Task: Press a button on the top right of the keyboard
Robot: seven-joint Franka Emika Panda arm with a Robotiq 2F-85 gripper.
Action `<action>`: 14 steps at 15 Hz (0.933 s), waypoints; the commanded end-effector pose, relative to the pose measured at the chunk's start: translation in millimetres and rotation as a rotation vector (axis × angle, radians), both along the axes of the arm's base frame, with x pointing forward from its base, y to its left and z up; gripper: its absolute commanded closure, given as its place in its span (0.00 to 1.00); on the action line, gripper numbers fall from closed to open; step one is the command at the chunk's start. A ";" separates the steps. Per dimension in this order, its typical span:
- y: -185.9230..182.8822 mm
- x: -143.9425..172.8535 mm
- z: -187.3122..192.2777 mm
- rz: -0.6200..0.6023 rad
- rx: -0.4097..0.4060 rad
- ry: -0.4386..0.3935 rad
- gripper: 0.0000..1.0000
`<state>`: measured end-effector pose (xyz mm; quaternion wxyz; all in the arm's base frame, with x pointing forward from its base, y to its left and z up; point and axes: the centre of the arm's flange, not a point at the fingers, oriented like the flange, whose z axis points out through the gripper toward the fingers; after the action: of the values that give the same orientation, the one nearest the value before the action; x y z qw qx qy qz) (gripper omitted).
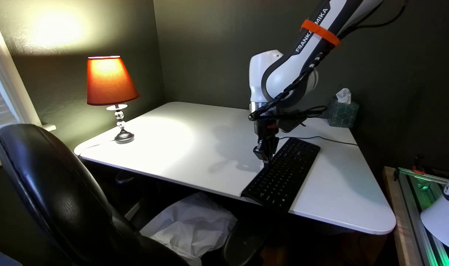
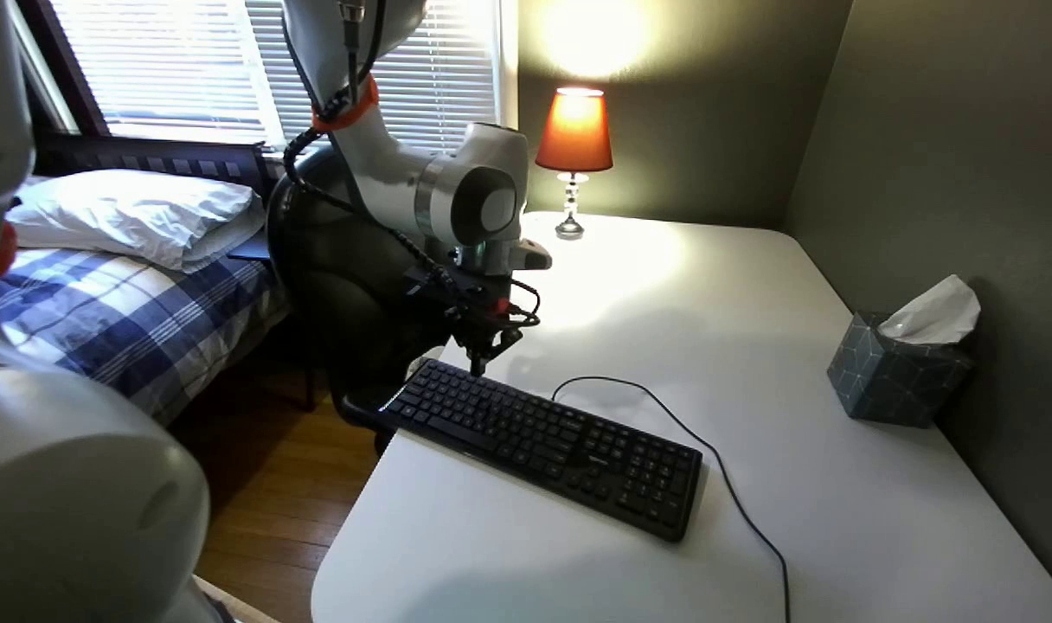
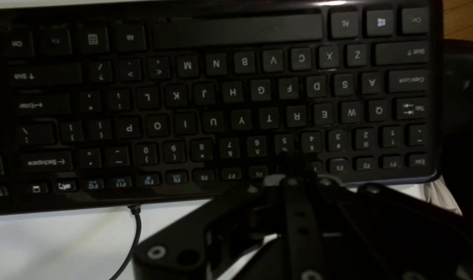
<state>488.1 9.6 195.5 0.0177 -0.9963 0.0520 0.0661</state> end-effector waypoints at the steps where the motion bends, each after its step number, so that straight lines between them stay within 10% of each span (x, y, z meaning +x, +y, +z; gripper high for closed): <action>1: 3.6 7.0 -10.6 -0.005 -0.010 0.001 1.00; 14: 6.4 15.6 -24.0 -0.001 -0.005 0.017 1.00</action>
<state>499.7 10.9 179.5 0.0176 -0.9958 0.0513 0.0736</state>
